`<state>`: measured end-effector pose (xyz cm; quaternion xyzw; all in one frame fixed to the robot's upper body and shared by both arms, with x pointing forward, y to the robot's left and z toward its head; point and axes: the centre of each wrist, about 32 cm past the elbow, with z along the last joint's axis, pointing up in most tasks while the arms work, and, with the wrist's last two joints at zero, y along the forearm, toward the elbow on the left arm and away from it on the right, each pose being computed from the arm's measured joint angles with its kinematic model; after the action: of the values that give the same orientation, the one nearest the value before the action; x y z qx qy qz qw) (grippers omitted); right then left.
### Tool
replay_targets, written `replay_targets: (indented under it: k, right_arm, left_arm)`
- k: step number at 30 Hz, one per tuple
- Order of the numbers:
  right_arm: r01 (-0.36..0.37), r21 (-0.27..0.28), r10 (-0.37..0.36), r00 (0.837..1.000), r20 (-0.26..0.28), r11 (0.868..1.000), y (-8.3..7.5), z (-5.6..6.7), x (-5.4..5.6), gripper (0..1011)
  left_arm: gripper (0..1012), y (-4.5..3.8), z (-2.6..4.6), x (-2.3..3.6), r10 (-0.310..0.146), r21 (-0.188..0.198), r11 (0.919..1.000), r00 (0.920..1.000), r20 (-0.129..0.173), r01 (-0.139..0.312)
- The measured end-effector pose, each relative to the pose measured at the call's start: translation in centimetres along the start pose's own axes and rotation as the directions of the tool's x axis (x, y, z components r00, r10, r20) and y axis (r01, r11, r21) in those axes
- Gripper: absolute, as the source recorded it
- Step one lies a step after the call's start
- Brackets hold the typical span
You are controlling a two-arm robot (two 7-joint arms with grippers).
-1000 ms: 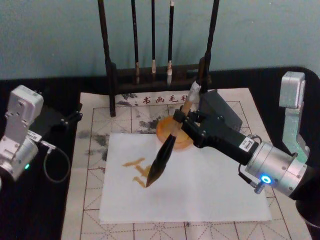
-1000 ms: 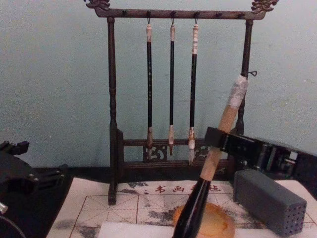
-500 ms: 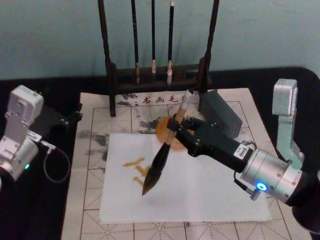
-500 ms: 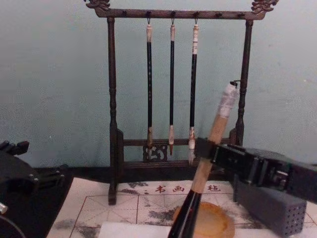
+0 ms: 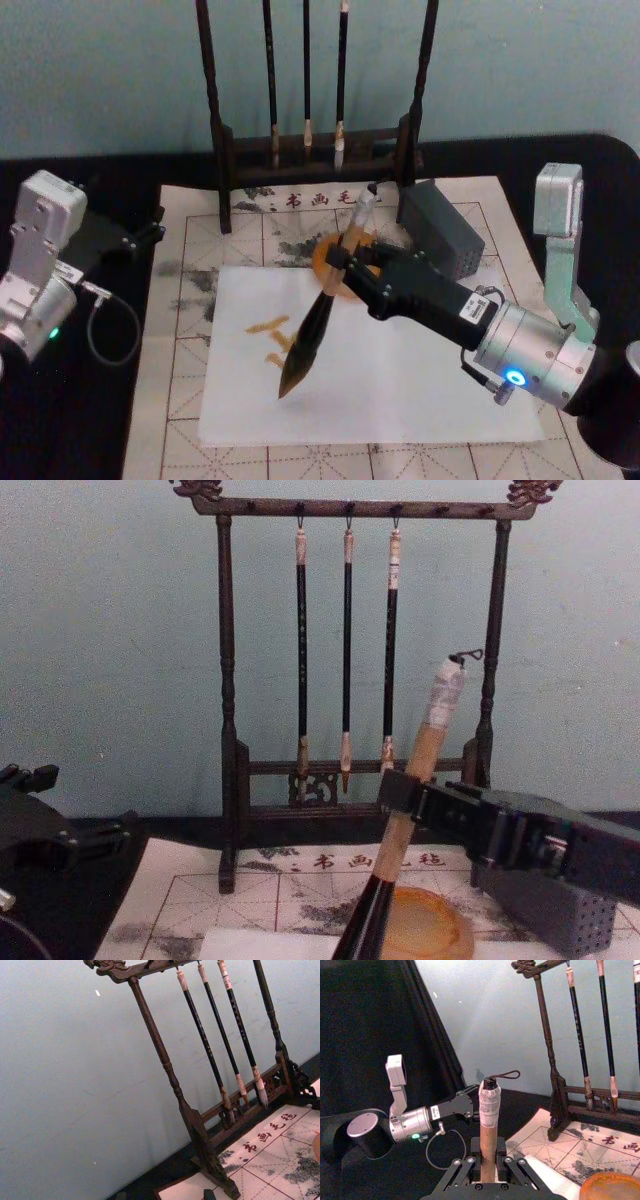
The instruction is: Pick up the brush from the inkstone, write on the paper, then place the brush back to its original position.
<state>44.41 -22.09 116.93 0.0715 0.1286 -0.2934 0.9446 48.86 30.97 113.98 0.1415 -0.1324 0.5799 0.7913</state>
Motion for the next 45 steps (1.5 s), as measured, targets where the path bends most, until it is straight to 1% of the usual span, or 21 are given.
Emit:
replay_targets:
  k: [12, 31, 45]
  right_arm:
    - [0.014, -0.001, -0.014, 1.000, -0.002, 1.000, 0.7, -0.3, 0.3, 198]
    - [0.036, -0.009, -0.036, 0.999, -0.014, 0.999, 1.3, -0.7, 0.6, 198]
    - [0.050, -0.007, -0.050, 0.999, 0.001, 0.999, 1.3, -0.9, 0.7, 198]
  left_arm:
    - [1001, 0.00, 0.00, 0.00, 0.000, 0.000, 1.0000, 1.0000, 0.000, 0.000]
    - [1001, 0.00, 0.00, 0.00, 0.000, 0.000, 1.0000, 1.0000, 0.000, 0.000]
    - [1001, 0.00, 0.00, 0.00, 0.000, 0.000, 1.0000, 1.0000, 0.000, 0.000]
